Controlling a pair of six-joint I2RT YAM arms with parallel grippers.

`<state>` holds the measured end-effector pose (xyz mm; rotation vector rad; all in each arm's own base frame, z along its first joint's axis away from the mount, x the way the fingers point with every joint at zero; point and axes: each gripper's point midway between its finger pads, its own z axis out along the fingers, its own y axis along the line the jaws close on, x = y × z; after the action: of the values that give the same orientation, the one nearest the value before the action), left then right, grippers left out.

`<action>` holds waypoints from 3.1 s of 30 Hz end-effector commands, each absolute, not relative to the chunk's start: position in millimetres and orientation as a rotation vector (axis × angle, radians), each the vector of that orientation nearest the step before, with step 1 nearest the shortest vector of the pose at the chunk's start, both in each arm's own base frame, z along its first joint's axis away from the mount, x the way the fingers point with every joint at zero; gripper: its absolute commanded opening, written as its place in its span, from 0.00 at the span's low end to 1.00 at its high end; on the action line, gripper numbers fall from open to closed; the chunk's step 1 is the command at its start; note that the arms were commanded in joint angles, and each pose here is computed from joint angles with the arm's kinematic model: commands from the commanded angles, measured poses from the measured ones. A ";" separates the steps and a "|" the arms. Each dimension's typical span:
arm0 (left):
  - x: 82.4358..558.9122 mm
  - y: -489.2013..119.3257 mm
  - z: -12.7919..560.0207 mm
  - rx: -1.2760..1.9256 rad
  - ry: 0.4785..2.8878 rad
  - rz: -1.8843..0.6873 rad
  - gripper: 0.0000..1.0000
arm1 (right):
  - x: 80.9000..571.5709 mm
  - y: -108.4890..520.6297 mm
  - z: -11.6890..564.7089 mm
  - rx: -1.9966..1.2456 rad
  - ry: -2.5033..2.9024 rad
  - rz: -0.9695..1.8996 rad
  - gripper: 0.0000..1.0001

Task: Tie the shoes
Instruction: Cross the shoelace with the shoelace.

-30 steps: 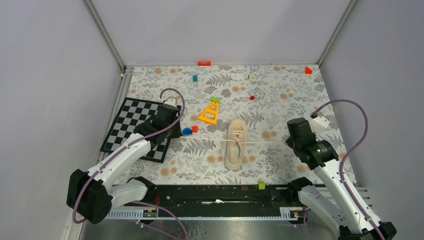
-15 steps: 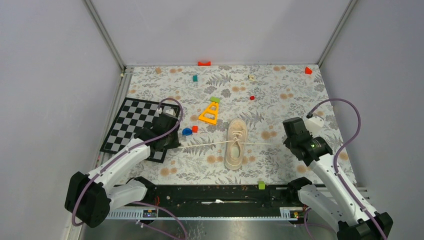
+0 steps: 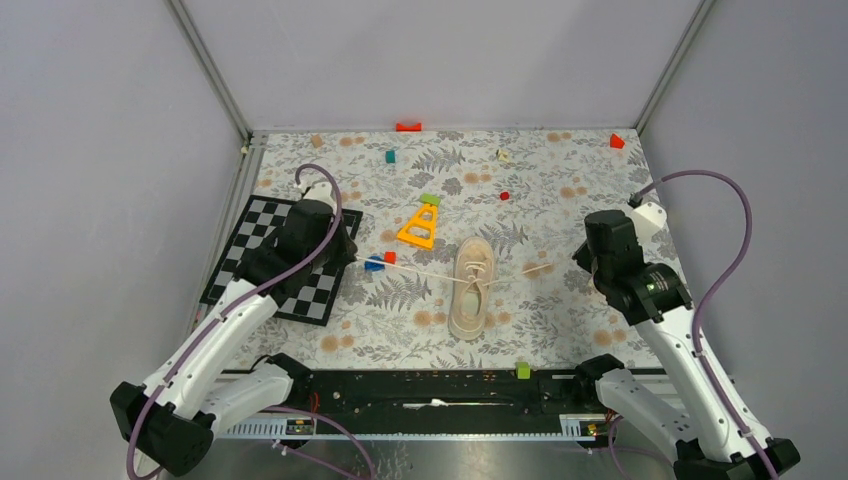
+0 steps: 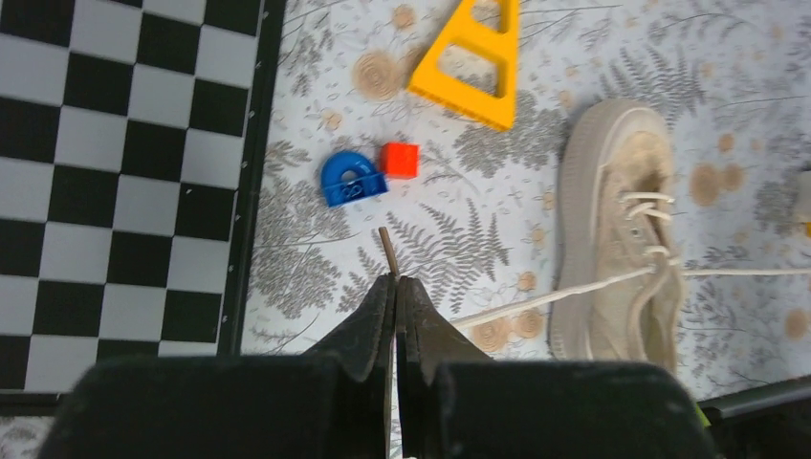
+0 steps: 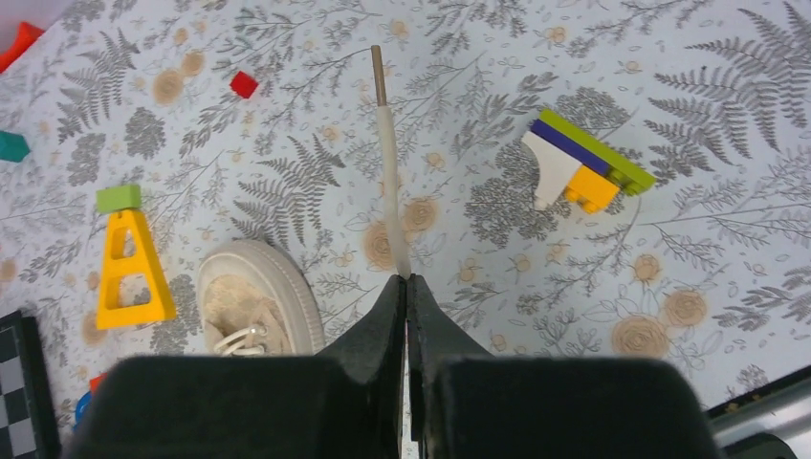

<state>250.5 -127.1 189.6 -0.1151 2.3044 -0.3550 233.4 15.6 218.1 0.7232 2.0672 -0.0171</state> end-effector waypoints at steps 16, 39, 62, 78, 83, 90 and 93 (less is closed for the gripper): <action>260.9 -112.3 171.4 -0.105 2.287 -0.275 0.00 | 256.6 20.5 230.4 0.700 2.034 -0.012 0.00; 273.8 -188.5 240.5 0.121 2.132 -0.744 0.00 | 242.2 44.4 221.3 0.653 2.164 0.123 0.61; 270.8 -199.8 256.7 0.148 2.095 -0.829 0.00 | 217.8 133.6 68.1 1.266 2.284 0.565 0.52; 270.9 -204.2 253.5 0.153 2.106 -0.855 0.00 | 215.3 144.1 19.3 1.591 2.321 0.465 0.54; 268.0 -206.0 255.0 0.165 2.104 -0.872 0.00 | 216.0 134.0 11.3 1.671 2.264 0.390 0.51; 270.2 -204.9 255.1 0.155 2.098 -0.863 0.00 | 219.8 130.1 5.3 1.743 2.230 0.332 0.37; 284.8 -200.6 252.8 0.103 2.096 -0.805 0.00 | 223.8 125.5 10.8 1.730 2.209 0.300 0.23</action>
<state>263.2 -198.5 227.8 0.1381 2.1956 -0.8218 221.4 143.3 11.2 1.7017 2.2740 0.4332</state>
